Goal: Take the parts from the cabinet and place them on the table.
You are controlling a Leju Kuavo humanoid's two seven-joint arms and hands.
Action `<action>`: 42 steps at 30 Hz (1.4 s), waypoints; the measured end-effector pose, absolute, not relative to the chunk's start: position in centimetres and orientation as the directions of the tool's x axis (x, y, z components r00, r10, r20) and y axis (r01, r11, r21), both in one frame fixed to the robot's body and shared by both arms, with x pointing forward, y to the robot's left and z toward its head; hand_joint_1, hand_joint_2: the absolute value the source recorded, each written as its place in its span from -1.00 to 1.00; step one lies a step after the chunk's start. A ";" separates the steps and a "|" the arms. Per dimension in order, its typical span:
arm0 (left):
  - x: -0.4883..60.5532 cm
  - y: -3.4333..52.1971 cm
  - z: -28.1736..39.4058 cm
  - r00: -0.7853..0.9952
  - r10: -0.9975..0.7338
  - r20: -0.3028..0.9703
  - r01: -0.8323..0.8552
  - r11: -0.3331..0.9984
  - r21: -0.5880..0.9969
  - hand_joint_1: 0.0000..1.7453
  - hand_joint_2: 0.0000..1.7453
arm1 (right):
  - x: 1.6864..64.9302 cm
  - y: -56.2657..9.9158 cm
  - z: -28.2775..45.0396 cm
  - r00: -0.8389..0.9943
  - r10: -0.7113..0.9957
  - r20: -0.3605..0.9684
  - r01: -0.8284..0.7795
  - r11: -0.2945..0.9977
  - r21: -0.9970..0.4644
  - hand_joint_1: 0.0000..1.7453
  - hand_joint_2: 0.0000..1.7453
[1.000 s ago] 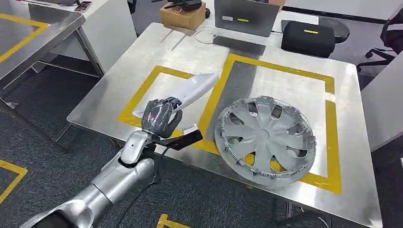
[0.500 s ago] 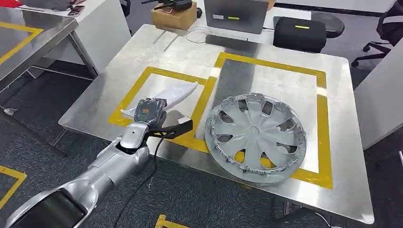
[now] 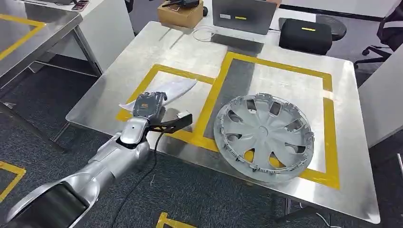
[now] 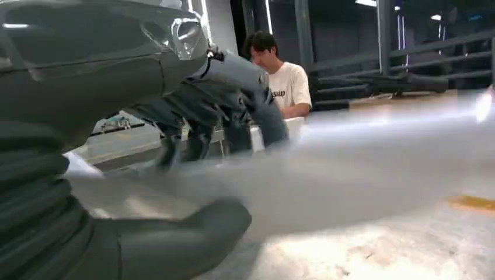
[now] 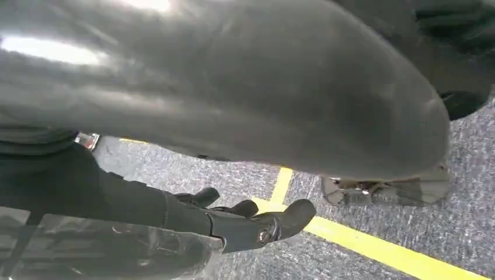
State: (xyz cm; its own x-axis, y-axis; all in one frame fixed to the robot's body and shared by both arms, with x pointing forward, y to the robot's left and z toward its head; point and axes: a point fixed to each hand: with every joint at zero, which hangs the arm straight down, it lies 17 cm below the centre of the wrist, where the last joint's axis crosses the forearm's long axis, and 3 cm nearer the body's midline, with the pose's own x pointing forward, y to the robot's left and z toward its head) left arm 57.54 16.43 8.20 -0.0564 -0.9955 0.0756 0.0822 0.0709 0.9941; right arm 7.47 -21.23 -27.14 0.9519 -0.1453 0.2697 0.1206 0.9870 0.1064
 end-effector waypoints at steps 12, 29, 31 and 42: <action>57.3 17.9 7.4 -0.035 -0.970 0.239 0.084 0.235 0.968 -1.00 -1.00 | 7.5 -20.8 -27.1 0.953 -0.137 0.272 0.108 0.987 0.119 -1.00 -1.00; 53.5 12.0 5.3 -0.156 -0.752 0.641 0.233 0.602 0.764 -1.00 -1.00 | 7.6 -21.2 -27.0 0.948 -0.164 0.275 0.133 0.983 0.126 -1.00 -1.00; 50.6 8.1 4.6 -0.092 -0.519 0.850 0.372 0.774 0.513 -1.00 -1.00 | 7.7 -21.5 -27.0 0.945 -0.168 0.280 0.138 0.983 0.123 -1.00 -1.00; 37.1 0.2 17.6 0.019 0.353 0.935 0.739 0.625 -0.251 -1.00 -1.00 | 8.0 -21.8 -26.9 0.934 -0.169 0.314 0.135 0.983 0.128 -1.00 -1.00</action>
State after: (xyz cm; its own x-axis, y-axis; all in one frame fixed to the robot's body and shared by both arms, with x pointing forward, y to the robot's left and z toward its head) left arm 37.06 0.17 17.62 0.0187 0.3529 0.9355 0.7395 0.6248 -0.2505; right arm 7.99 -21.82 -26.88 0.9343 -0.1689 0.3141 0.1346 0.9826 0.1279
